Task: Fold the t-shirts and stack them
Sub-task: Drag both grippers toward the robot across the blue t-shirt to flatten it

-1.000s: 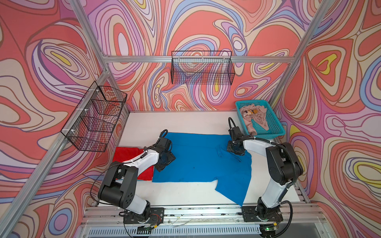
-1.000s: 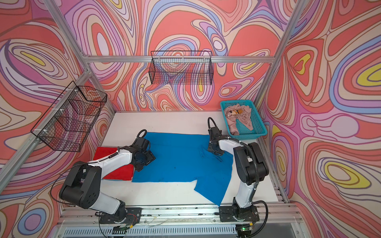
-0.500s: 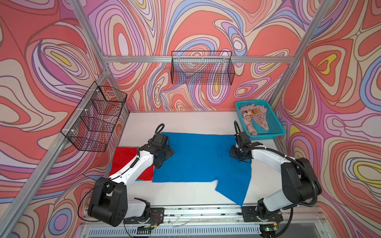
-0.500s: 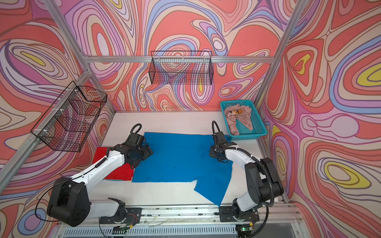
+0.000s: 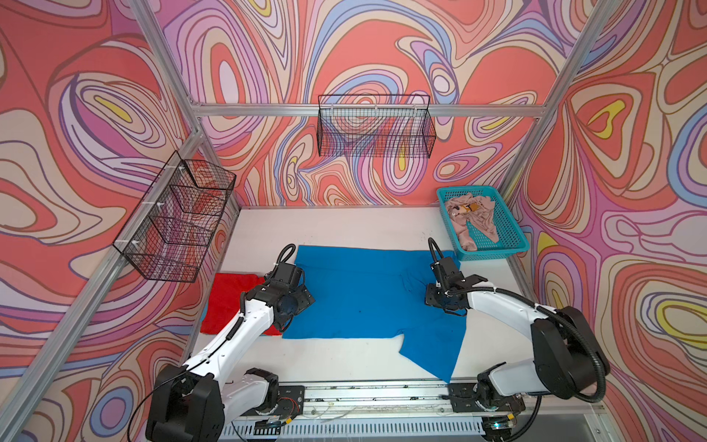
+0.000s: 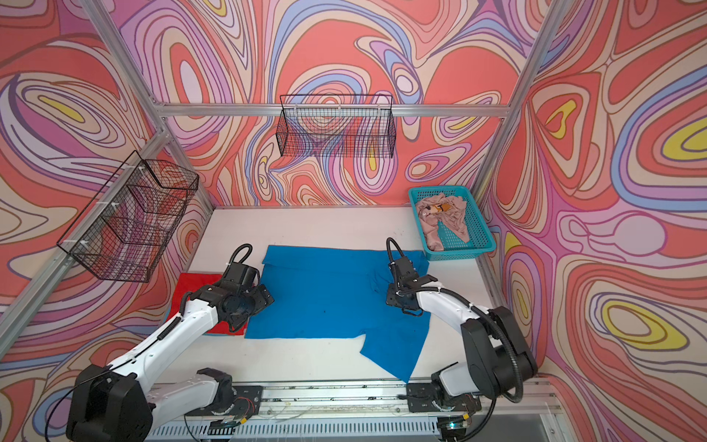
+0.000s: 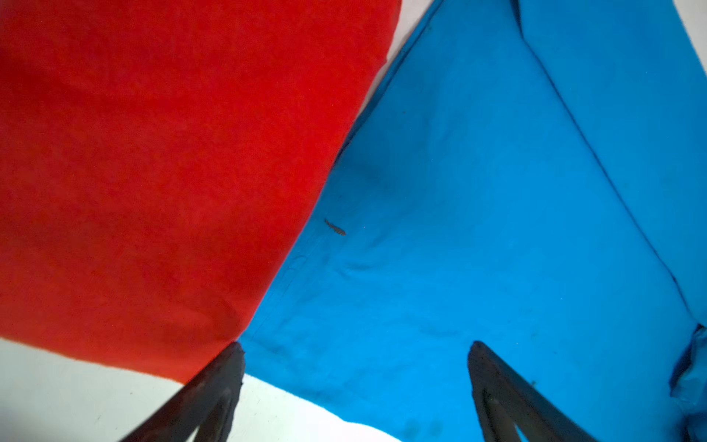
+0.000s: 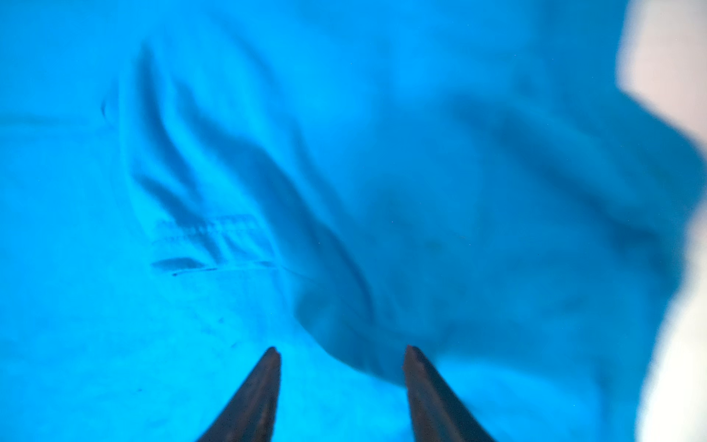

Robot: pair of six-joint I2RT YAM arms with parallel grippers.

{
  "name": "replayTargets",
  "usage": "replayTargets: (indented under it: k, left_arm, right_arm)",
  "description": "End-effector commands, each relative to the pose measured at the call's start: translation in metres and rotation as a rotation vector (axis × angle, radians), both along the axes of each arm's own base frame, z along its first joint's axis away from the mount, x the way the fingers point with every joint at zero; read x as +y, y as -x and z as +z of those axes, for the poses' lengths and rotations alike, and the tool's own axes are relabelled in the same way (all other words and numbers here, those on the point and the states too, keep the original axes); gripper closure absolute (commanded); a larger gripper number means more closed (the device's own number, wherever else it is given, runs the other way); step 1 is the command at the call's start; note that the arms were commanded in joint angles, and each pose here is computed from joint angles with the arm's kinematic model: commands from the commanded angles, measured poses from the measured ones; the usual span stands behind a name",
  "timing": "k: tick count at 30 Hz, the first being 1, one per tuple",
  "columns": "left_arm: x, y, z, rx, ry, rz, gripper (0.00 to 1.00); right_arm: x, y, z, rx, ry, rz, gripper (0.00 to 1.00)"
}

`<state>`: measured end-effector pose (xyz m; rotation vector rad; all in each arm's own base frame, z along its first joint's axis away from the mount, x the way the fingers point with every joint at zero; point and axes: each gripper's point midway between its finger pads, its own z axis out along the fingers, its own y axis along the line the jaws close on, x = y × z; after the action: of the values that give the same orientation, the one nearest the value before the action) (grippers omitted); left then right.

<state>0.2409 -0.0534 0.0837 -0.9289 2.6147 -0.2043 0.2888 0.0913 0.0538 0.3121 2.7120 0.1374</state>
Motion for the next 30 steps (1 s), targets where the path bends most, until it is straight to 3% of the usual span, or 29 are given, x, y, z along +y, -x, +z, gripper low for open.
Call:
replayTargets:
  k: [1, 4, 11, 24, 27, 30]
  left_arm:
    - [0.011, 0.028, -0.005, 0.073, -0.032, 0.002, 0.08]
    - [0.017, 0.042, -0.008, 0.083, -0.034, 0.028, 0.09]
    - [0.022, 0.065, -0.024, 0.127, -0.03, 0.062, 0.15]
    - [0.023, 0.063, -0.061, 0.145, -0.048, 0.042, 0.45]
    - [0.022, 0.059, -0.064, 0.123, -0.036, 0.055, 0.61]
    - [0.025, 0.058, -0.066, 0.123, -0.058, 0.063, 0.68]
  right_arm:
    - [-0.019, 0.018, 0.016, -0.016, 0.027, -0.103, 0.35]
    - [-0.023, 0.036, 0.021, -0.003, -0.005, -0.146, 0.27]
    - [-0.025, 0.072, 0.024, 0.024, -0.043, -0.198, 0.24]
    - [-0.012, 0.083, 0.022, 0.024, -0.028, -0.186, 0.27]
    - [-0.008, 0.082, 0.022, 0.018, -0.039, -0.18, 0.28]
    - [-0.007, 0.082, 0.023, 0.018, -0.035, -0.175, 0.28]
